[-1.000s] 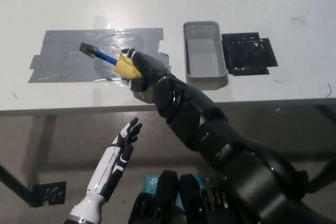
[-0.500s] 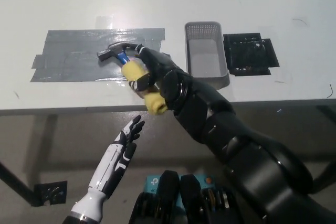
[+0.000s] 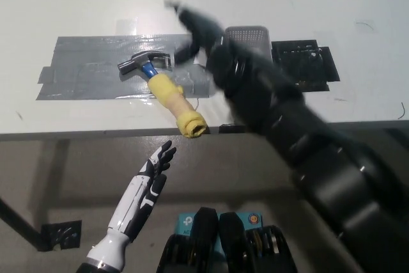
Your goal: The robot picks the hammer placed on top of the gray container with right hand and places it on the grey area of the desk
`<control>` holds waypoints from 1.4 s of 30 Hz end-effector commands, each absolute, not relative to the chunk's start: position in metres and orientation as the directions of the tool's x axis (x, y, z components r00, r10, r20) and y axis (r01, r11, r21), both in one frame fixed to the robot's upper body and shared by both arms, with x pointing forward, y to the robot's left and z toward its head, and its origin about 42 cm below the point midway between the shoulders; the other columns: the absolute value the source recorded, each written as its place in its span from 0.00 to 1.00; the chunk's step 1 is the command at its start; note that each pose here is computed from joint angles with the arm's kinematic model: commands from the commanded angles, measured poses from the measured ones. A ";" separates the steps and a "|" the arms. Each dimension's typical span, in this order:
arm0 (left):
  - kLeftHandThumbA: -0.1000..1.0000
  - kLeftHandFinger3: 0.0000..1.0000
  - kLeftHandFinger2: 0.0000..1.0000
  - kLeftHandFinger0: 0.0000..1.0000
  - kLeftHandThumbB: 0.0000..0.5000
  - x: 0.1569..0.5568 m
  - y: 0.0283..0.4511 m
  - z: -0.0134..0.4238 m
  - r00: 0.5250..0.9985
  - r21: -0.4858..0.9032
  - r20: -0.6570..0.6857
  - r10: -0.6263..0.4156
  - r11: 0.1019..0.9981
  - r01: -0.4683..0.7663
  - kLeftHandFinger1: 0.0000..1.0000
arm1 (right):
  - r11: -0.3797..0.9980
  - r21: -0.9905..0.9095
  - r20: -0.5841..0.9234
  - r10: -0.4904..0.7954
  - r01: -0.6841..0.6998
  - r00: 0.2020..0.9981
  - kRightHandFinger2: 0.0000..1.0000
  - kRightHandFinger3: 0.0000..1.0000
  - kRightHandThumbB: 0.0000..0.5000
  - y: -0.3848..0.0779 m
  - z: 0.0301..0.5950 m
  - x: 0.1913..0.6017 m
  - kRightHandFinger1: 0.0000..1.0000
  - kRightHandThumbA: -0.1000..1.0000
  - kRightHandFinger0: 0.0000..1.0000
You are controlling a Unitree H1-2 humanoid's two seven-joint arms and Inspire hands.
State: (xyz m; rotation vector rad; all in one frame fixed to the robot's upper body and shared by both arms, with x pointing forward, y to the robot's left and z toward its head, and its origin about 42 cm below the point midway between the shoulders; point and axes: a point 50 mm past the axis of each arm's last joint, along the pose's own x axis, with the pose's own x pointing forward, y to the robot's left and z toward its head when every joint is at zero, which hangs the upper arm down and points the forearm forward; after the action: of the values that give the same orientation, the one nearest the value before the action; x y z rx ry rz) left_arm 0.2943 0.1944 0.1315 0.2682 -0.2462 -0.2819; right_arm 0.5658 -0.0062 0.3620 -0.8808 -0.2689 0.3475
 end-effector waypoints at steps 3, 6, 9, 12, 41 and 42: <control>1.00 1.00 1.00 1.00 0.55 0.307 0.197 0.148 0.918 0.283 0.263 -0.298 0.933 0.222 1.00 | 0.717 -0.697 0.509 0.509 -0.015 0.695 1.00 1.00 0.82 -0.039 0.517 0.531 1.00 1.00 1.00; 1.00 1.00 1.00 1.00 0.55 0.311 0.199 0.151 0.919 0.273 0.280 -0.278 0.941 0.201 1.00 | 0.728 -0.685 0.576 0.530 0.014 0.622 1.00 1.00 0.83 -0.075 0.529 0.498 1.00 1.00 1.00; 1.00 1.00 1.00 1.00 0.56 0.324 0.203 0.156 0.918 0.272 0.307 -0.252 0.947 0.169 1.00 | 0.752 -0.657 0.650 0.536 0.044 0.539 1.00 1.00 0.74 -0.119 0.534 0.450 1.00 1.00 1.00; 1.00 1.00 1.00 1.00 0.54 0.332 0.204 0.160 0.917 0.252 0.327 -0.227 0.957 0.146 1.00 | 0.766 -0.638 0.700 0.532 0.082 0.475 1.00 1.00 0.77 -0.167 0.524 0.392 1.00 1.00 1.00; 1.00 1.00 1.00 1.00 0.44 0.342 0.216 0.152 0.937 0.211 0.317 -0.150 0.974 0.084 1.00 | 0.943 -0.314 0.714 0.157 0.112 0.682 1.00 1.00 0.49 -0.241 0.279 0.255 1.00 0.97 1.00; 1.00 1.00 1.00 1.00 0.45 0.337 0.218 0.149 0.940 0.211 0.307 -0.146 0.974 0.083 1.00 | 0.943 -0.317 0.676 0.151 0.100 0.722 1.00 1.00 0.47 -0.239 0.260 0.259 1.00 0.92 1.00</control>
State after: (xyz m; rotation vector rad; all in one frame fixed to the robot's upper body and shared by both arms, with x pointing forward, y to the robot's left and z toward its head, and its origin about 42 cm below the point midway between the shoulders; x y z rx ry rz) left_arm 0.3205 0.2010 0.1149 0.2708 -0.1728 -0.2587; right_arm 0.3439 -0.2336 0.2034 -0.5589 -0.3100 0.1289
